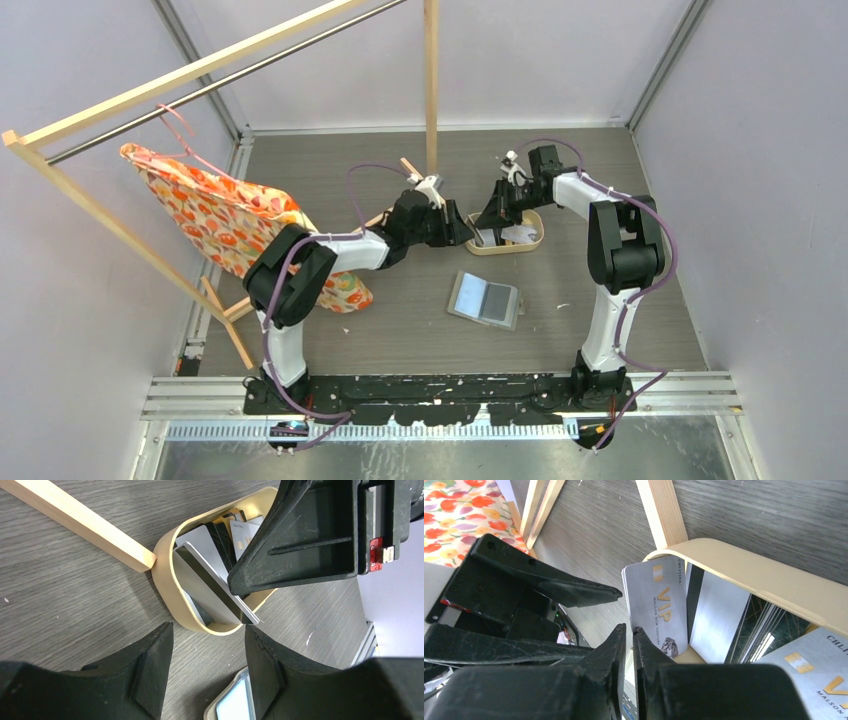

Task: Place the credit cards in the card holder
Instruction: Pick up the credit card from the storage box.

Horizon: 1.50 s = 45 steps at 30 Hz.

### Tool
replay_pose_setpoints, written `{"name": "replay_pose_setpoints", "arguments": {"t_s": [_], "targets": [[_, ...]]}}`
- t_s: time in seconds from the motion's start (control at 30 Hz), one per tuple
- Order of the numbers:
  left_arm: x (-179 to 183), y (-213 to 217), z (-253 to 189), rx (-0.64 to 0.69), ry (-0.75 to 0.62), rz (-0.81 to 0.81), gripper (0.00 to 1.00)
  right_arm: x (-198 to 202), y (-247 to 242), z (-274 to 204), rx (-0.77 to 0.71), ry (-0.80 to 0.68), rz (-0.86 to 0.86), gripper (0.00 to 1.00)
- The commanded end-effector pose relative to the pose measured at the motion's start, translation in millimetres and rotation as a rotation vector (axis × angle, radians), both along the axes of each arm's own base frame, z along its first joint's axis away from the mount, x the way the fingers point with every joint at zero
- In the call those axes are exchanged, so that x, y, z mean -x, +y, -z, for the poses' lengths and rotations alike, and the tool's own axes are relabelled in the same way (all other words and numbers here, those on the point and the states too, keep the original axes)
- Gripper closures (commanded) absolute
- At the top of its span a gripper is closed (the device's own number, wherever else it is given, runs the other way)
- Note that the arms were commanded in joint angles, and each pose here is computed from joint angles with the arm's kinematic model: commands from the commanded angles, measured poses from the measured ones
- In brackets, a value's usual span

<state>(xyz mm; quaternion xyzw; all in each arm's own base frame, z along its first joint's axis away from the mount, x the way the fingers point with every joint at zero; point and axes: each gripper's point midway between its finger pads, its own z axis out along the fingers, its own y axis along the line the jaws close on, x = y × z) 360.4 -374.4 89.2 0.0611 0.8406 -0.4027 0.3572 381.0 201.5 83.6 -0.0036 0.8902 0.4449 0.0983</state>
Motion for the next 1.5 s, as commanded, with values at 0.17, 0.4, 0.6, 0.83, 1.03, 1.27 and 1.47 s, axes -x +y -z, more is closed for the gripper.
{"name": "replay_pose_setpoints", "arguments": {"t_s": [0.17,0.4,0.6,0.83,1.03,1.27,1.47], "targets": [[-16.8,-4.5,-21.4,0.087,-0.018,-0.016,0.44,-0.4,-1.2,-7.1,-0.018,-0.013,-0.038,0.85],[-22.1,-3.3,-22.6,0.101,-0.007,-0.033,0.43,1.2,-1.0,-7.7,-0.029,-0.007,-0.043,0.89],[-29.8,-7.6,-19.8,0.121,0.017,-0.044,0.4,2.6,-1.3,-10.1,-0.039,-0.008,-0.052,0.89],[-39.7,-7.4,-14.9,0.119,0.041,-0.076,0.42,2.5,-3.1,-9.5,-0.045,-0.005,-0.052,0.92],[-48.4,-4.6,-14.7,0.129,0.05,-0.104,0.42,3.1,-3.3,-8.5,-0.046,0.0,-0.054,0.93],[-50.4,-5.8,-7.6,0.117,0.071,-0.102,0.42,3.5,-3.9,-6.5,-0.042,0.007,-0.053,0.94],[-53.4,-7.0,-2.7,0.111,0.086,-0.104,0.43,2.9,-4.8,-5.5,-0.037,0.006,-0.052,0.94]]}}
